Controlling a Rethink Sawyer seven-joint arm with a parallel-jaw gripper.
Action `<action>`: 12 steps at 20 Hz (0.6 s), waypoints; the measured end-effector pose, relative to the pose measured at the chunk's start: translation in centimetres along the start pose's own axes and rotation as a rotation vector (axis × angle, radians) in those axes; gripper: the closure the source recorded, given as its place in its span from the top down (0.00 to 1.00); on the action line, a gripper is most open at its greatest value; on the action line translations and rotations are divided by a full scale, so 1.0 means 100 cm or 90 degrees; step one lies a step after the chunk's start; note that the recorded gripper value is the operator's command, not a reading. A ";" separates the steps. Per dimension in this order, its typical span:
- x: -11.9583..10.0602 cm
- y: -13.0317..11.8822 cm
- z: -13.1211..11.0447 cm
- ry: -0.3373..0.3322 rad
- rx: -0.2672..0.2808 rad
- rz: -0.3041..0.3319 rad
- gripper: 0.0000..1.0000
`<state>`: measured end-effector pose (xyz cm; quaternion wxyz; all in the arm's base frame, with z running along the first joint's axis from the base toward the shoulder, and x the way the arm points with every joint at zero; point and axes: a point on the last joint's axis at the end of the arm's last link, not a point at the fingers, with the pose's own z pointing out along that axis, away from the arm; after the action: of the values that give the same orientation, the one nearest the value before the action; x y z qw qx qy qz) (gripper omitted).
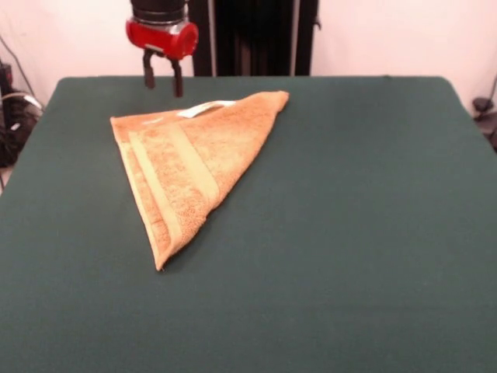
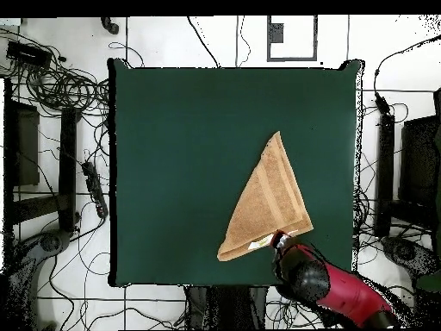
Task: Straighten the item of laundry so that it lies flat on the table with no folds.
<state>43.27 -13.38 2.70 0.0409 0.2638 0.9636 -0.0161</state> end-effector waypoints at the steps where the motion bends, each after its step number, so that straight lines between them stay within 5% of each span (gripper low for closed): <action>1: 0.000 0.005 -0.002 -0.003 0.001 -0.007 1.00; 12: -0.019 0.056 -0.013 -0.028 -0.002 -0.078 1.00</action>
<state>47.65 -9.41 4.09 0.0612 0.2036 0.9769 -0.0225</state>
